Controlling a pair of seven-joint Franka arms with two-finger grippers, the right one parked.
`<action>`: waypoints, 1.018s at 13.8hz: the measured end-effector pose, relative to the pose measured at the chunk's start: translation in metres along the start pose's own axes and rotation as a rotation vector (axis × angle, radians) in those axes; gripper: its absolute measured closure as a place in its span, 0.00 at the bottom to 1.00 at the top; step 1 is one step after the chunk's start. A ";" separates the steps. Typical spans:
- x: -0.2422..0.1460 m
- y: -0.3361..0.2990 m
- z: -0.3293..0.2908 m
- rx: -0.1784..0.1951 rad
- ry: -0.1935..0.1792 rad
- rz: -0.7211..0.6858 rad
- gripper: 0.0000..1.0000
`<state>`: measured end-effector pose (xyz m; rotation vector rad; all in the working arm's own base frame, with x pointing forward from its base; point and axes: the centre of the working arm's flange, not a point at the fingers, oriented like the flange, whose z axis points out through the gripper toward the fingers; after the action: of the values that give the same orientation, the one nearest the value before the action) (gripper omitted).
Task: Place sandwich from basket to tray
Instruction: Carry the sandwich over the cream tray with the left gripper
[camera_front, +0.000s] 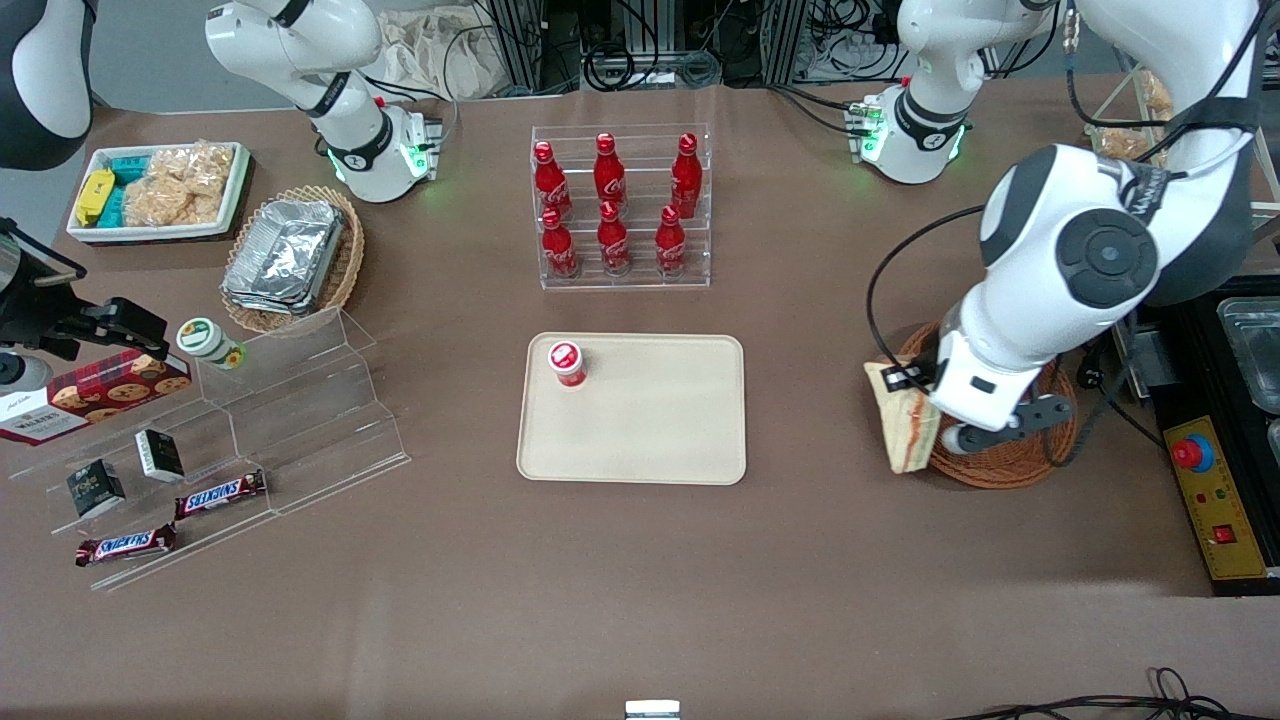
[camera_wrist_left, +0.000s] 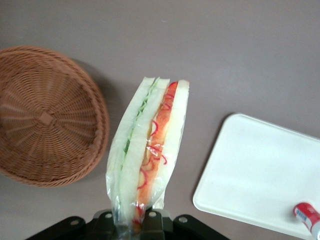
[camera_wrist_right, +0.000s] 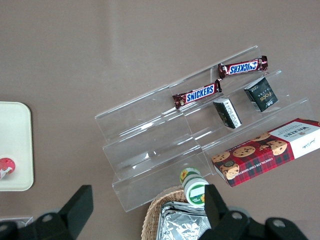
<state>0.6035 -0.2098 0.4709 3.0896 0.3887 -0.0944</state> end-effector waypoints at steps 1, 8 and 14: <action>-0.004 0.012 0.004 -0.003 -0.007 0.027 0.84; -0.039 0.113 0.051 -0.045 -0.081 0.174 0.84; -0.043 0.170 0.150 -0.124 -0.095 0.197 0.84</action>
<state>0.5950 -0.3900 0.3270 2.9669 0.0828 -0.2035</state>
